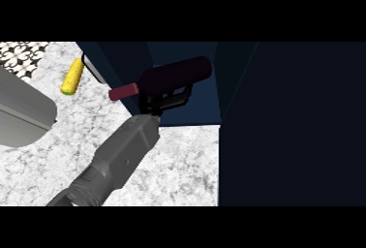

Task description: Pick up the wine, place it into the cabinet and close the cabinet

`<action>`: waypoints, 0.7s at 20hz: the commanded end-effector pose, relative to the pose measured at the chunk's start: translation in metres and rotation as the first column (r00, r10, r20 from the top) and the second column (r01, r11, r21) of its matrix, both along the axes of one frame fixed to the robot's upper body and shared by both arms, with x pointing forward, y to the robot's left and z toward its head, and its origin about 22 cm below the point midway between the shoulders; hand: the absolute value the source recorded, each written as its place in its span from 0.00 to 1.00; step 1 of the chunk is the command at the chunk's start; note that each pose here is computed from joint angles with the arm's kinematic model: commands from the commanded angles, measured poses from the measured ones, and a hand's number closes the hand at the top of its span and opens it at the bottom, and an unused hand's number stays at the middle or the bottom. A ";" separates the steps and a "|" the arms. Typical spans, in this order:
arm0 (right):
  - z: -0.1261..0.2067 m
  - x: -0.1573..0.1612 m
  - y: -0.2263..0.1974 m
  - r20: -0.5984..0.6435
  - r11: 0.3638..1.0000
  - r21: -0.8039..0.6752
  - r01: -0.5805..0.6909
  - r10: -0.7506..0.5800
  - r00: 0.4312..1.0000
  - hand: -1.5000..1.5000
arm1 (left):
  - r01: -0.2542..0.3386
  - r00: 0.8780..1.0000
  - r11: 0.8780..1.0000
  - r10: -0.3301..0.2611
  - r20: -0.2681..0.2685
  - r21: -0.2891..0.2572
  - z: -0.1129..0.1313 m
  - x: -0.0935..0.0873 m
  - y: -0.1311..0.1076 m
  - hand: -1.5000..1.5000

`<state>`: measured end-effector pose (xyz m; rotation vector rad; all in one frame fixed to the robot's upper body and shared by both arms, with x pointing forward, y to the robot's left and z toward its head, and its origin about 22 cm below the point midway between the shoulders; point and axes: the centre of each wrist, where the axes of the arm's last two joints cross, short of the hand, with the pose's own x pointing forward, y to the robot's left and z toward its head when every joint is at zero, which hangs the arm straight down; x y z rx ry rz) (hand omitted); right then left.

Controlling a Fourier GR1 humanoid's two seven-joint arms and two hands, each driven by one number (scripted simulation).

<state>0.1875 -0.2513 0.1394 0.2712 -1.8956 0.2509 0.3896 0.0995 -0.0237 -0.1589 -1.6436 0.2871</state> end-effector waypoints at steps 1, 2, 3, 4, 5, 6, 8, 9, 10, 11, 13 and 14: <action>0.006 -0.006 -0.010 0.003 1.000 -0.009 -0.012 0.012 1.000 0.00 | -0.011 0.999 1.000 0.012 -0.039 0.025 -0.016 -0.006 0.011 1.00; 0.001 -0.001 -0.003 -0.004 1.000 0.015 -0.010 0.010 1.000 0.00 | -0.016 1.000 1.000 0.016 -0.016 0.016 0.001 0.004 0.004 1.00; 0.001 0.003 0.009 0.000 1.000 -0.020 -0.024 0.024 1.000 0.00 | -0.034 0.999 0.999 0.034 -0.026 0.013 -0.016 -0.008 0.009 1.00; -0.001 -0.006 0.004 -0.015 0.999 -0.009 -0.036 0.036 0.999 0.00 | -0.036 0.999 0.999 0.036 -0.019 0.021 -0.021 -0.008 0.016 1.00; 0.008 -0.009 0.014 0.007 1.000 -0.005 -0.006 0.006 1.000 0.00 | -0.044 0.999 0.999 0.044 -0.012 0.019 -0.012 0.001 0.016 1.00; 0.004 -0.003 0.010 0.009 1.000 -0.007 -0.008 0.008 1.000 0.00 | -0.058 0.998 0.998 0.058 -0.015 -0.005 -0.015 -0.004 0.014 1.00; 0.007 0.002 -0.007 0.011 1.000 0.016 -0.004 0.003 1.000 0.00 | -0.093 0.996 0.996 0.093 0.013 -0.009 -0.013 0.003 0.029 1.00; 0.008 -0.004 0.011 0.003 1.000 -0.001 -0.019 0.019 1.000 0.00 | -0.110 0.994 0.993 0.110 0.004 -0.034 -0.013 -0.001 0.015 1.00; -0.005 0.004 -0.006 -0.016 0.999 -0.011 -0.033 0.033 0.999 0.00 | -0.134 0.990 0.991 0.135 0.041 -0.016 -0.019 -0.005 0.018 1.00; -0.002 -0.006 0.016 0.007 1.000 -0.014 -0.019 0.019 1.000 0.00 | -0.102 0.994 0.995 0.103 0.048 -0.010 -0.009 0.004 0.021 1.00; 0.004 0.003 -0.004 0.016 1.000 -0.027 -0.002 0.002 1.000 0.00 | -0.156 0.983 0.988 0.155 0.095 0.005 -0.022 -0.003 0.028 1.00; 0.009 0.000 0.004 0.014 1.000 0.008 0.003 -0.003 1.000 0.00 | -0.129 0.987 0.992 0.128 0.097 0.000 -0.023 -0.005 0.024 0.00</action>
